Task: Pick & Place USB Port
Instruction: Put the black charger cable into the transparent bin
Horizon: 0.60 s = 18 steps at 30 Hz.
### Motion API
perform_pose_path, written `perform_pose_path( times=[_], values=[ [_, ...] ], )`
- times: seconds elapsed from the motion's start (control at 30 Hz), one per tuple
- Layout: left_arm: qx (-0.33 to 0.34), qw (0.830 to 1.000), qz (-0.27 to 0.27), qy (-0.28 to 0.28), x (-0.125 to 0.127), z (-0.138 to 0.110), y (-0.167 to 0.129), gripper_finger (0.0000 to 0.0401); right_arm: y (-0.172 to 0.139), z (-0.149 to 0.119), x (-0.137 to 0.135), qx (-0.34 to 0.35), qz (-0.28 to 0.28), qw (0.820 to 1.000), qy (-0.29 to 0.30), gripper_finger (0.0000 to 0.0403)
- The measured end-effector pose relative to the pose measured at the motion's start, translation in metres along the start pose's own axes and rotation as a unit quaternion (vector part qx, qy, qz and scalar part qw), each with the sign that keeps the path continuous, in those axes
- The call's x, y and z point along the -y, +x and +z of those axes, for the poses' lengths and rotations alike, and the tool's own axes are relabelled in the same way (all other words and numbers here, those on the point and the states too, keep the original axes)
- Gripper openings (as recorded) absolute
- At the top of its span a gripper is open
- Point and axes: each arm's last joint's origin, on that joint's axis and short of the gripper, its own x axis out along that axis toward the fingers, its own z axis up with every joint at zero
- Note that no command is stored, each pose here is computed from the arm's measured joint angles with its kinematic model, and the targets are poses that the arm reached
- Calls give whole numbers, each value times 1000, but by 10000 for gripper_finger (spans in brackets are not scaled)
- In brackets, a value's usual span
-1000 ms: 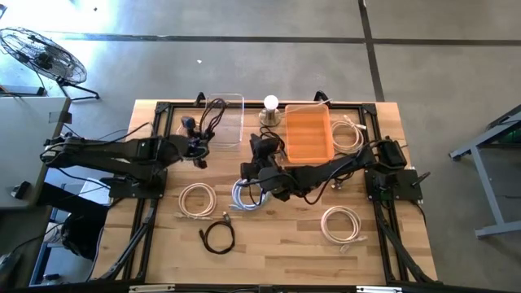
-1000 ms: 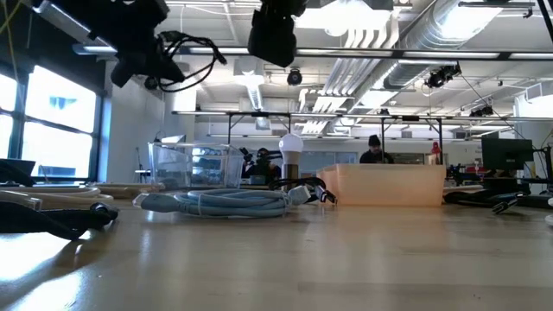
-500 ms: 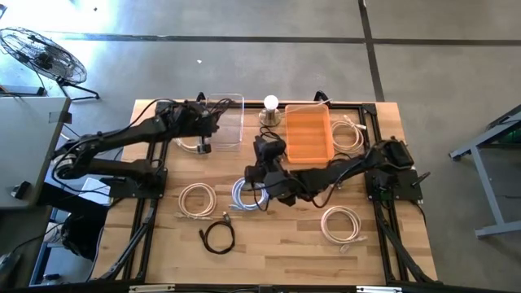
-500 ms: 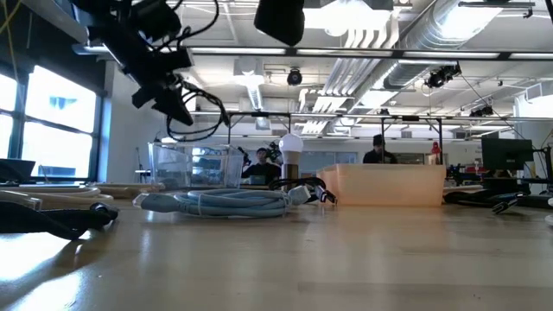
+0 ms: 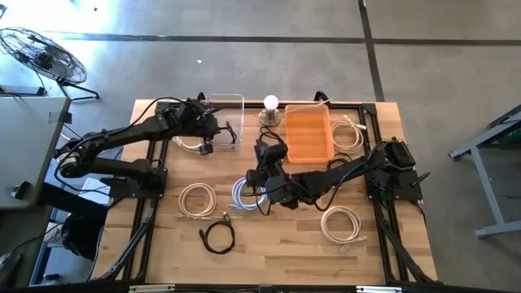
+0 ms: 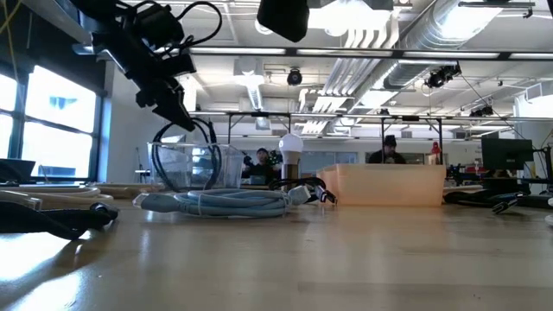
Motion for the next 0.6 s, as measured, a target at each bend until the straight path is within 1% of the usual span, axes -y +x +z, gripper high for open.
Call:
perform_pose_path(
  times=[0.1,0.27,0.47,0.6],
  values=[
    [5,1000,3,1,-1,1,0,85,0,0,0,-3,-1,1000,1,138],
    [33,999,18,2,-3,7,-1,118,0,0,-1,-4,-1,1000,-2,138],
    [22,1000,13,4,-7,14,-8,152,-1,-1,-2,-5,1,1000,-13,138],
    [12,1000,9,18,-11,21,-16,171,-1,-2,-3,-10,-1,1000,-19,140]
  ],
)
